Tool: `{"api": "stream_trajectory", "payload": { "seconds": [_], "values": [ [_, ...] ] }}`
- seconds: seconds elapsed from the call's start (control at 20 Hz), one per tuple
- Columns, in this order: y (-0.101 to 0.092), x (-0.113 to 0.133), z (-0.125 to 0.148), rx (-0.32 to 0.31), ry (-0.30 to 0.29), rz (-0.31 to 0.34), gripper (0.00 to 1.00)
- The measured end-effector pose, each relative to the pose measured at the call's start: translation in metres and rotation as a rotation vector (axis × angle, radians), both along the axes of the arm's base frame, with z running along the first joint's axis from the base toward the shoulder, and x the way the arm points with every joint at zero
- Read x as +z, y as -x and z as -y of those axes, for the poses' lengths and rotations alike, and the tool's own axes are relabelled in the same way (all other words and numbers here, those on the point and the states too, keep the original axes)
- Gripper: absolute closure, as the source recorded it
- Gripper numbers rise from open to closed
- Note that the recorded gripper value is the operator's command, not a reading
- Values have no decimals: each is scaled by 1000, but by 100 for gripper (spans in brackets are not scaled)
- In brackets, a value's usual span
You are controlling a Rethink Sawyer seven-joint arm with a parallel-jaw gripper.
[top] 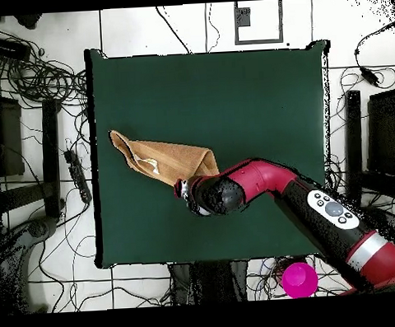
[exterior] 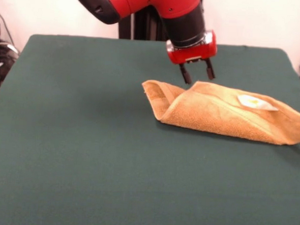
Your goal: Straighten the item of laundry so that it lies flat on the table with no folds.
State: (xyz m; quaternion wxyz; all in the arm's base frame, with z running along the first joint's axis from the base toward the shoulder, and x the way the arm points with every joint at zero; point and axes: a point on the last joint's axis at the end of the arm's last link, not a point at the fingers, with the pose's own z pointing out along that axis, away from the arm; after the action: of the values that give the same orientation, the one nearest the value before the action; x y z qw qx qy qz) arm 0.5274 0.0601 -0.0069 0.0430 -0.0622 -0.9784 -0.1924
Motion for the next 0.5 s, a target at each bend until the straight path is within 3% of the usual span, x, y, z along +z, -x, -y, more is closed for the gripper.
{"api": "stream_trajectory", "payload": {
  "seconds": [0.5],
  "values": [
    [7, -18, 3, 38, 51, 4, 0]
  ]
}}
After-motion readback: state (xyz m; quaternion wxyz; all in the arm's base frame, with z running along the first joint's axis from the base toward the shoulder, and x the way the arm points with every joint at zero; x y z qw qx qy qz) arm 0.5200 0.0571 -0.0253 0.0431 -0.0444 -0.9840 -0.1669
